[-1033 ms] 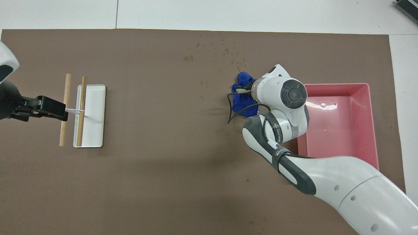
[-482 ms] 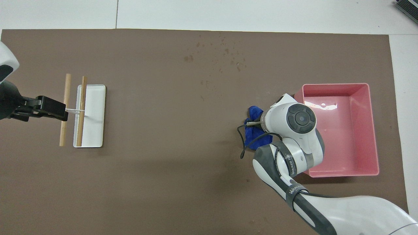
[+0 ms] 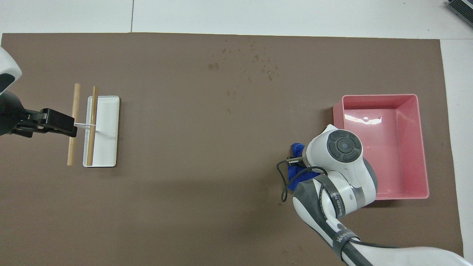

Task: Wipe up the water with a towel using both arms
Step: 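Carry the towel with the right gripper into the pink bin, then open the right gripper to release the towel in the bin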

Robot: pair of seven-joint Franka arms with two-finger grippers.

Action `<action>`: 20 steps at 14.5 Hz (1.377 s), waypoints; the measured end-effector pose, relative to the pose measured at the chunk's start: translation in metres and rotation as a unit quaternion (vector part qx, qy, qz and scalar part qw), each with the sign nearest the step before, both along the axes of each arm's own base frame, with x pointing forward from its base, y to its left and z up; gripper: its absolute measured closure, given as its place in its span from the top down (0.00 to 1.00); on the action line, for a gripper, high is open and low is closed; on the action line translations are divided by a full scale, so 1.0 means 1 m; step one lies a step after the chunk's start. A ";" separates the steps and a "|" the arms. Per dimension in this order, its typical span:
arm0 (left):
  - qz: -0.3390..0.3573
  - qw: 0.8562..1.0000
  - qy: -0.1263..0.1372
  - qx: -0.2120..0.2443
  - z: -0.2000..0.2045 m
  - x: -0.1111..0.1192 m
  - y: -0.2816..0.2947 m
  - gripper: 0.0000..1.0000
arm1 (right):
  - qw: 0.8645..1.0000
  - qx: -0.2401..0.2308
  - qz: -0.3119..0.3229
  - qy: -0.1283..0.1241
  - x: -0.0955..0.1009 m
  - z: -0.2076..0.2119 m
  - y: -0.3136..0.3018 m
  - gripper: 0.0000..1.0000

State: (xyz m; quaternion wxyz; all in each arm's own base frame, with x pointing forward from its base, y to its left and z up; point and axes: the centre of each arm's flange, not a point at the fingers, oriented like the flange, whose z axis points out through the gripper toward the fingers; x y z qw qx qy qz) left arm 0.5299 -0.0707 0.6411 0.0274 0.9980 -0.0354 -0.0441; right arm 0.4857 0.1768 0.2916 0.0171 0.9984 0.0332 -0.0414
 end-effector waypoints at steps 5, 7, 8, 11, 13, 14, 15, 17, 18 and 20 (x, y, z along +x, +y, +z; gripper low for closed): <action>0.000 1.000 0.000 0.000 0.000 0.000 0.000 1.00 | 0.999 -0.005 -0.019 0.028 0.004 0.061 -0.004 0.22; 0.000 1.000 0.000 0.000 0.000 0.000 0.000 1.00 | 0.999 -0.001 -0.030 0.033 0.013 0.108 -0.008 0.22; 0.000 1.000 0.000 0.000 0.000 0.000 0.000 1.00 | 0.999 0.000 -0.037 0.031 0.017 0.128 -0.013 0.22; 0.000 1.000 0.000 0.000 0.000 0.000 0.000 1.00 | 0.998 0.003 -0.066 0.021 0.030 0.167 -0.044 0.22; 0.000 1.000 0.000 0.000 0.000 0.000 0.000 1.00 | 0.997 0.008 -0.077 0.014 0.040 0.175 -0.076 0.22; 0.000 1.000 0.000 0.000 0.000 0.000 0.000 1.00 | 0.997 0.011 -0.077 0.011 0.044 0.175 -0.097 0.22; 0.000 1.000 0.000 0.000 0.000 0.000 0.000 1.00 | 0.997 0.014 -0.077 0.006 0.049 0.174 -0.120 0.22; 0.000 1.000 0.000 0.000 0.000 0.000 0.000 1.00 | 0.997 0.020 -0.074 -0.001 0.057 0.164 -0.167 0.22; 0.000 1.000 0.000 0.000 0.000 0.000 0.000 1.00 | 0.997 0.023 -0.071 -0.001 0.058 0.154 -0.189 0.22; 0.000 1.000 0.000 0.000 0.000 0.000 0.000 1.00 | 0.997 0.026 -0.070 0.005 0.054 0.125 -0.223 0.22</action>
